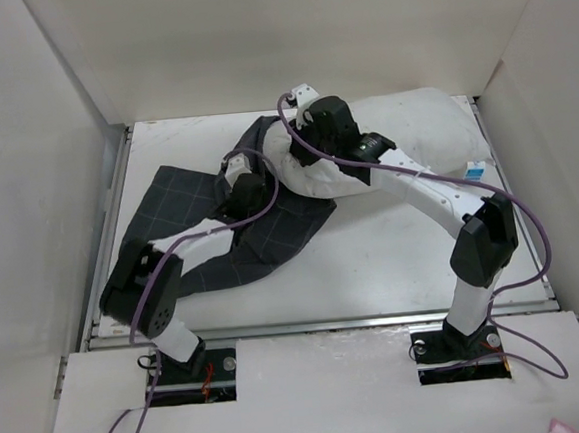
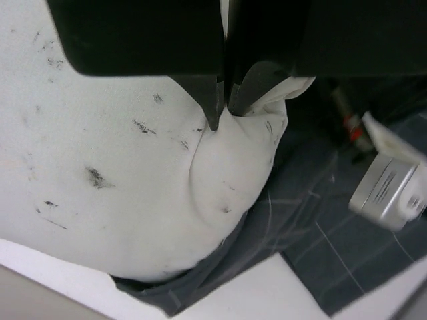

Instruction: Put the pillow into the pillowcase

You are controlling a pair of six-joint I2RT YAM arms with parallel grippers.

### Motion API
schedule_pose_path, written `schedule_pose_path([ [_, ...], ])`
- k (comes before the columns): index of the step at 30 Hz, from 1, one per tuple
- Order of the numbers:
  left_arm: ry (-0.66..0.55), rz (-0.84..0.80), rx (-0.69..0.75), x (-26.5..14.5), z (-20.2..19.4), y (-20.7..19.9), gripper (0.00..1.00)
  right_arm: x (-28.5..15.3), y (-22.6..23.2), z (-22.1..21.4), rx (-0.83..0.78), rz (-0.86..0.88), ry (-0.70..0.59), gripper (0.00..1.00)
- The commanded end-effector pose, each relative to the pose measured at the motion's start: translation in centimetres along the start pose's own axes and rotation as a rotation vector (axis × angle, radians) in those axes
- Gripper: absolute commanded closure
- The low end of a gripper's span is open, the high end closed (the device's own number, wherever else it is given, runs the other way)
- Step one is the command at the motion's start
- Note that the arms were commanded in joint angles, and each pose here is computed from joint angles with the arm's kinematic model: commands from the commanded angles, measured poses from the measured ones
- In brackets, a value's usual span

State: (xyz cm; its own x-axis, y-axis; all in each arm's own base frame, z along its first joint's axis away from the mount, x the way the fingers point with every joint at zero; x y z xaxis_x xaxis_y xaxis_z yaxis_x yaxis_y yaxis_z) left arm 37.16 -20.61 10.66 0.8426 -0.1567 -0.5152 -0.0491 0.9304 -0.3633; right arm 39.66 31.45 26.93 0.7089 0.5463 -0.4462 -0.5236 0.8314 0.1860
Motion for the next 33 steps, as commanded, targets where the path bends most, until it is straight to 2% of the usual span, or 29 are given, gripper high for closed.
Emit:
schedule_pose_path([
  [1, 0.017, -0.228, 0.068, -5.4, 1.4, -3.2, 1.00, 0.4, 1.5, 5.9, 0.113, 0.079, -0.262, 1.00],
  [4, -0.002, -0.294, 0.091, -9.1, 3.0, -3.6, 1.00, 2.2, 1.3, 3.9, 0.136, 0.081, -0.222, 1.00],
  [7, -0.073, -0.370, 0.082, -12.3, 5.8, -4.9, 1.00, 3.7, 1.3, 1.2, 0.144, 0.080, -0.182, 1.00],
  [10, -0.144, -0.431, 0.088, -14.3, 8.5, -6.3, 1.00, 5.4, 2.1, -2.7, 0.134, 0.102, -0.103, 1.00],
  [12, -0.174, -0.411, 0.102, -14.2, 9.7, -6.5, 1.00, 5.4, 3.7, -5.0, 0.088, 0.177, -0.043, 1.00],
  [16, -0.145, -0.418, 0.150, -12.8, 10.8, -8.3, 1.00, 6.0, 4.4, -8.1, -0.007, 0.131, 0.000, 1.00],
  [17, -0.072, -0.489, 0.181, -12.2, 9.3, -9.3, 1.00, 6.2, 3.9, -8.8, -0.008, 0.096, 0.023, 1.00],
  [21, 0.013, -0.580, 0.200, -11.6, 7.7, -10.6, 1.00, 7.2, 4.4, -8.7, -0.014, 0.088, 0.035, 1.00],
  [22, 0.013, -0.559, 0.199, -11.4, 7.6, -10.3, 1.00, 7.1, 5.0, -8.4, -0.014, 0.120, 0.034, 0.92],
  [25, -0.011, -0.494, 0.183, -11.1, 8.2, -9.6, 1.00, 6.4, 6.6, -9.7, -0.022, 0.242, 0.106, 0.85],
  [26, -0.020, -0.500, 0.181, -11.5, 8.4, -9.6, 1.00, 5.5, 7.0, -9.5, -0.021, 0.275, 0.115, 0.75],
  [28, -0.029, -0.492, 0.192, -11.7, 8.6, -9.4, 1.00, 4.1, 7.5, -9.4, -0.003, 0.345, 0.135, 0.64],
  [29, -0.033, -0.482, 0.191, -11.8, 8.9, -9.4, 0.83, 3.3, 7.4, -9.5, 0.002, 0.369, 0.140, 0.49],
  [32, -0.041, -0.473, 0.200, -12.5, 9.2, -9.1, 0.71, -0.2, 6.4, -6.1, 0.051, 0.397, 0.069, 0.21],
  [33, -0.051, -0.477, 0.208, -12.8, 9.5, -9.1, 0.72, -2.0, 6.3, -4.0, 0.056, 0.408, 0.015, 0.09],
])
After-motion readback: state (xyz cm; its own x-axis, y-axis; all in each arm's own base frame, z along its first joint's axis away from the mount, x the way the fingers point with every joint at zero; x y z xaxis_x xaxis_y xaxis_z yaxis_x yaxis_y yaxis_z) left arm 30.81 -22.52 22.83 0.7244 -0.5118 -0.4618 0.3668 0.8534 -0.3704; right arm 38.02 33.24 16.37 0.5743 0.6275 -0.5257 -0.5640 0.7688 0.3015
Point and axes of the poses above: each gripper's point midway between its finger pads, its own x axis out along the fingers, its own y axis along the line the jaws close on, z = x × y, the point moved 3 cm from there along -x, back along the fingers, and after that the axes turned 8 degrees about x, right-handed, at the moved point
